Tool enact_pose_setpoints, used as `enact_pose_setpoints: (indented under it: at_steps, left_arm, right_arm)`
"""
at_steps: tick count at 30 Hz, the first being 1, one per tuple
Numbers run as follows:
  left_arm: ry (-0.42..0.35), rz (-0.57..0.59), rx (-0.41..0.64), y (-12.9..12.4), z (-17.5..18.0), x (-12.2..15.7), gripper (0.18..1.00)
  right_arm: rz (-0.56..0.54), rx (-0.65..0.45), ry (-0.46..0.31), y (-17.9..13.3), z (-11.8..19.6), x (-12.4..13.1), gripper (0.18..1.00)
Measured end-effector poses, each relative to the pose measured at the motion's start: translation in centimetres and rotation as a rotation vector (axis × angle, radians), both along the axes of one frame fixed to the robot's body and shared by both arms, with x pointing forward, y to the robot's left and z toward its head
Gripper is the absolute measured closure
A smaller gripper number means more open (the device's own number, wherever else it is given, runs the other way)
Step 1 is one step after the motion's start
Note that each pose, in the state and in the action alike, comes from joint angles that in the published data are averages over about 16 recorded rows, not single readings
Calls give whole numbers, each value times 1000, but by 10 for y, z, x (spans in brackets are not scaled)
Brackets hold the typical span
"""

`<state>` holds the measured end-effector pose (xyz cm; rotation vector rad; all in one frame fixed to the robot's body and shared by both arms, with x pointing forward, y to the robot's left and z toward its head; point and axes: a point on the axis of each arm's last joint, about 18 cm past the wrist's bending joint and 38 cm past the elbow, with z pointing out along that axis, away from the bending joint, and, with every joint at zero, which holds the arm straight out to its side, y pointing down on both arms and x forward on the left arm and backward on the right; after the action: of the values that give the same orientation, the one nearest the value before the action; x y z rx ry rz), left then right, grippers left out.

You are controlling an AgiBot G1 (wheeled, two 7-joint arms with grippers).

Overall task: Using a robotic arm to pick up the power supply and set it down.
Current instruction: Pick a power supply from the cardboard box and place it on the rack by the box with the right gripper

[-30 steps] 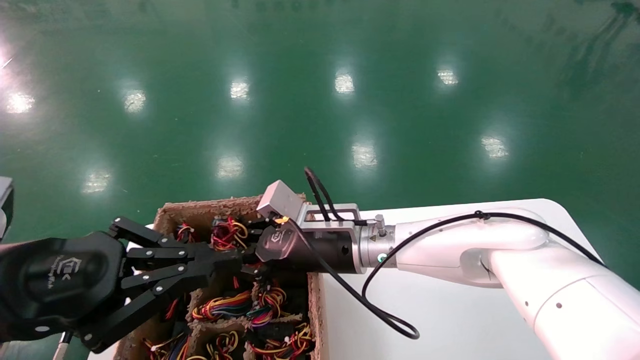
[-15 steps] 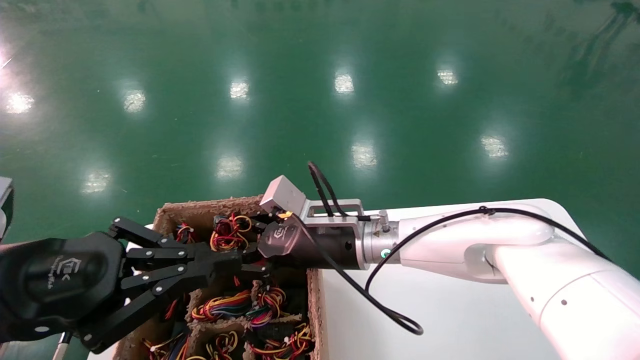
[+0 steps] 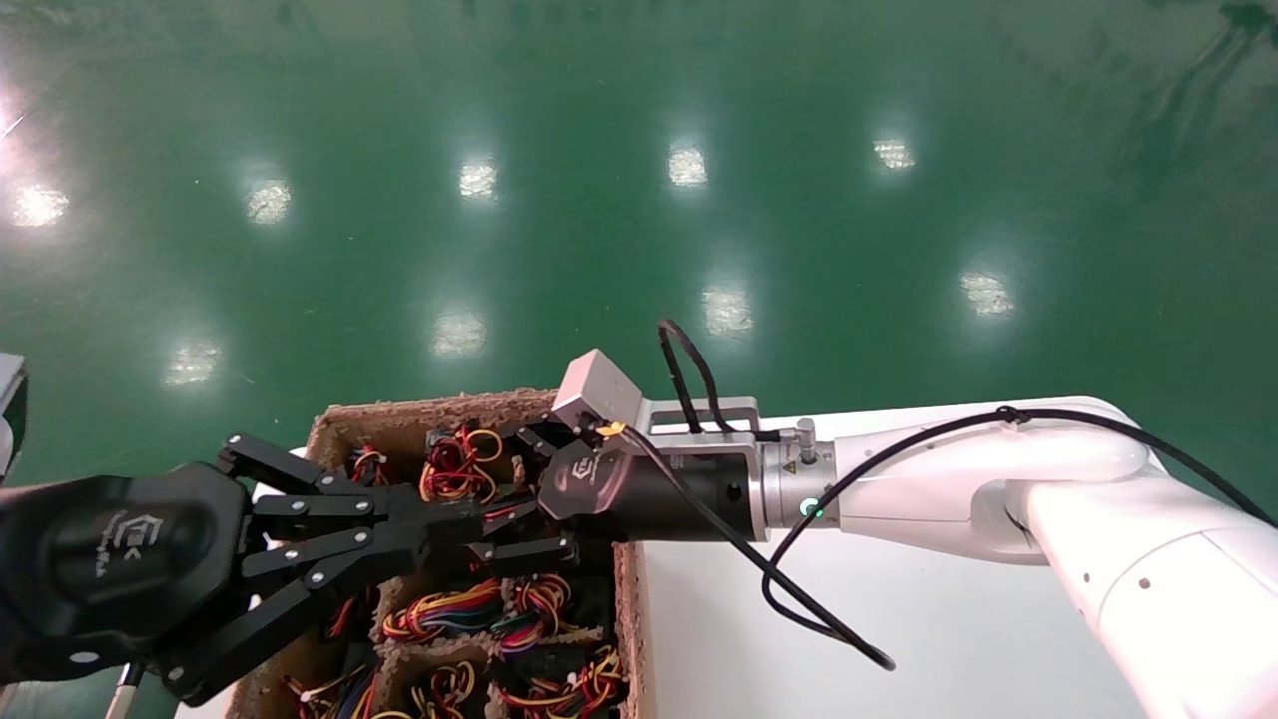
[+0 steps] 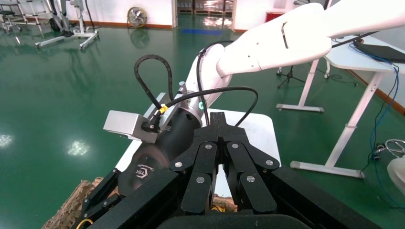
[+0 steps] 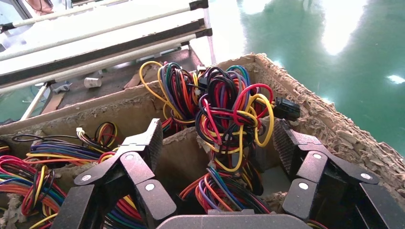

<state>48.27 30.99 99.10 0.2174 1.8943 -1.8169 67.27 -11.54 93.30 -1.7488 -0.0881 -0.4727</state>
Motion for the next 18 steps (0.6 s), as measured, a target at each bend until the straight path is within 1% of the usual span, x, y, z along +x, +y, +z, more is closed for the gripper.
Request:
enact_pose_setpoints:
  at_steps: [3, 10, 16, 18]
  left_arm:
    - [0, 0, 0, 0, 0, 0, 993]
    - [0, 0, 0, 0, 0, 0, 993]
    - [0, 0, 0, 0, 0, 0, 993]
    - [0, 0, 0, 0, 0, 0, 993]
  right_arm:
    - [-1, 3, 0, 0, 0, 0, 364]
    - [-3, 7, 1, 0, -1, 1, 386]
    - [-7, 9, 3, 1, -2, 2, 455]
    - [-7, 9, 3, 1, -2, 2, 494]
